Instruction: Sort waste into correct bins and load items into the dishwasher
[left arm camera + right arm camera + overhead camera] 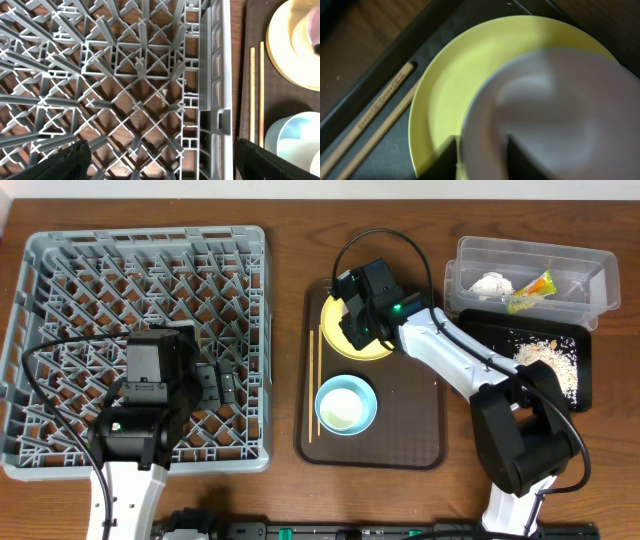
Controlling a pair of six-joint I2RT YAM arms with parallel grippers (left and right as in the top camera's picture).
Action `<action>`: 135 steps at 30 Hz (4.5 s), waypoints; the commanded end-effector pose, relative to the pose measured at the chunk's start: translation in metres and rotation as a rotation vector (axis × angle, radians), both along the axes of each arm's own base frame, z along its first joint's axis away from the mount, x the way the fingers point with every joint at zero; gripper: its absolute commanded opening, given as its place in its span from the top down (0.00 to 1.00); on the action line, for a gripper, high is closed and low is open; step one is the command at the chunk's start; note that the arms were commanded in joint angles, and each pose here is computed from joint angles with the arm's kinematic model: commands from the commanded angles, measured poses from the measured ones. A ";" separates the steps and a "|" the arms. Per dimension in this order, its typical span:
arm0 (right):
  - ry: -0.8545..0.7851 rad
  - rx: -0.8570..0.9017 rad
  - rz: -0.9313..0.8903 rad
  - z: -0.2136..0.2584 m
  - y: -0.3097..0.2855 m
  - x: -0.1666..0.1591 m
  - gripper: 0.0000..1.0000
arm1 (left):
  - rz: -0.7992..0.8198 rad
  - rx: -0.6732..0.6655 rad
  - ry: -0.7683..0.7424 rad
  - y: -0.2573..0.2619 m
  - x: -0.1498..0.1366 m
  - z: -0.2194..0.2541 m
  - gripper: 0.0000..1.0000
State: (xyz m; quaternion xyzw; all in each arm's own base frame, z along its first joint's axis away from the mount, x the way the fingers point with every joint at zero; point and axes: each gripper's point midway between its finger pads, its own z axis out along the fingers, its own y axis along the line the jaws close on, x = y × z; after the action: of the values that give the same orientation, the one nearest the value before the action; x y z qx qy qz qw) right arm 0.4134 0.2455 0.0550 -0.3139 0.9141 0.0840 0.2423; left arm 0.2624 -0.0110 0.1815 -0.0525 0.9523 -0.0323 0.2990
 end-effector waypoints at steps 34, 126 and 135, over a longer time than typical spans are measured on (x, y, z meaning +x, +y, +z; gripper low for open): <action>0.480 0.003 -0.141 0.026 -0.009 -0.168 0.37 | 0.001 -0.005 -0.015 -0.001 0.002 0.006 0.07; 0.453 1.114 0.237 0.225 -0.030 -0.094 0.99 | -0.934 -1.183 -0.035 -0.267 0.017 0.119 0.19; 0.471 1.114 0.225 0.224 -0.030 -0.096 0.99 | -0.936 -1.179 -0.043 -0.267 0.018 0.119 0.12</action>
State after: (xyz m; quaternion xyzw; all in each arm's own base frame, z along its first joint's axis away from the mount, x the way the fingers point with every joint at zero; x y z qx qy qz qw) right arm 0.3207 0.2148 0.2688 -0.1930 0.7318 0.6383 0.1405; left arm 0.2818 -0.2755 0.2949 0.1927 0.7008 -0.6599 0.1904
